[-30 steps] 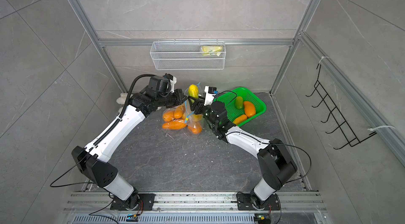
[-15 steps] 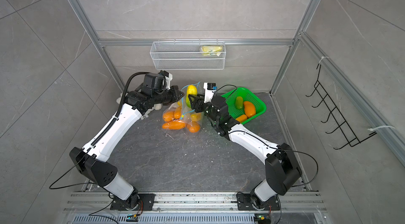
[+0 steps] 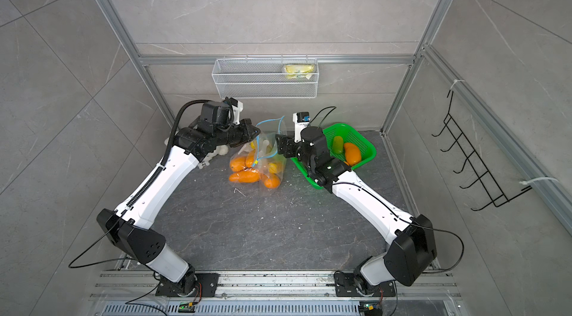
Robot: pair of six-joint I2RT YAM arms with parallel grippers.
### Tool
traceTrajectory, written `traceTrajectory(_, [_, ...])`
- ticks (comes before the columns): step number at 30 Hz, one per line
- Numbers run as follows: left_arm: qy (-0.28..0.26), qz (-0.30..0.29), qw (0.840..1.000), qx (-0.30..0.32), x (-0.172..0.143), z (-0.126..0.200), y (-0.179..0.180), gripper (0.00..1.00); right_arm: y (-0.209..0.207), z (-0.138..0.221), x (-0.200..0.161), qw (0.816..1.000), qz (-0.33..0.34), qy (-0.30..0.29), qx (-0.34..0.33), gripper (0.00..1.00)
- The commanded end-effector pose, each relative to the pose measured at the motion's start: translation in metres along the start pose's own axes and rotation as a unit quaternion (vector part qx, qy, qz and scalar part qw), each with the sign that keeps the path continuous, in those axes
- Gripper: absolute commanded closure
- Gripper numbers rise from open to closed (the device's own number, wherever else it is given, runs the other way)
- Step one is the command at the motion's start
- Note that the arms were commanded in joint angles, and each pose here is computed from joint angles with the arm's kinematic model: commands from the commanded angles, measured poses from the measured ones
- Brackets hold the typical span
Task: Place the mango in a zip-top bag and seal the zipper
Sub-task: Place the mango in the zipper food storage bag, then pick up the mango from the basket.
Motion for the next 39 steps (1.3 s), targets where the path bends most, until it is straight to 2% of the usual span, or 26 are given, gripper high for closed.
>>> traceTrajectory(1, [-0.030, -0.007, 0.999, -0.032, 0.010, 0.021, -0.013, 1.00, -0.075, 0.007, 0.005, 0.990, -0.034, 0.027, -0.133, 0.18])
traceTrajectory(6, [-0.026, -0.007, 0.999, -0.027, 0.004, 0.019, -0.009, 1.00, -0.162, -0.028, -0.005, 0.955, -0.049, 0.084, -0.281, 0.14])
traceTrajectory(10, [-0.023, -0.008, 0.999, -0.025, 0.002, 0.021, -0.008, 1.00, -0.227, -0.061, -0.011, 0.912, -0.051, 0.130, -0.385, 0.13])
traceTrajectory(16, [-0.023, -0.008, 0.999, -0.022, -0.001, 0.023, -0.007, 1.00, -0.300, -0.100, -0.011, 0.868, -0.044, 0.163, -0.468, 0.11])
traceTrajectory(21, [-0.022, -0.012, 1.000, -0.017, -0.003, 0.023, -0.005, 1.00, -0.342, -0.128, -0.030, 0.836, -0.028, 0.224, -0.500, 0.13])
traceTrajectory(23, [-0.021, -0.013, 1.000, -0.014, -0.004, 0.022, -0.004, 1.00, -0.350, -0.137, -0.038, 0.838, -0.031, 0.236, -0.491, 0.14])
traceTrajectory(26, [-0.021, -0.014, 1.000, -0.011, -0.005, 0.022, -0.003, 1.00, -0.353, -0.148, -0.048, 0.849, -0.037, 0.244, -0.467, 0.19])
traceTrajectory(30, [-0.018, -0.015, 1.000, -0.007, -0.005, 0.021, -0.001, 1.00, -0.354, -0.157, -0.061, 0.854, -0.041, 0.264, -0.446, 0.33])
traceTrajectory(32, [-0.018, -0.016, 1.000, -0.005, -0.005, 0.022, -0.001, 1.00, -0.349, -0.157, -0.062, 0.858, -0.048, 0.270, -0.433, 0.44])
traceTrajectory(37, [-0.020, -0.014, 1.000, -0.006, -0.004, 0.022, -0.001, 1.00, -0.307, -0.146, -0.041, 0.887, -0.060, 0.263, -0.376, 0.68])
traceTrajectory(39, [-0.019, -0.013, 1.000, -0.007, -0.004, 0.022, -0.001, 1.00, -0.277, -0.135, -0.022, 0.906, -0.055, 0.240, -0.345, 0.71])
Point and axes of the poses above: each gripper's point midway between its finger pads, its own z axis back along the fingers, its own y axis along the line the jaws close on, x = y × z, the point moved 3 cm from there along z, back along the fingers, and after that the axes turned 13 degrees about -z, right-handed, at the moved point
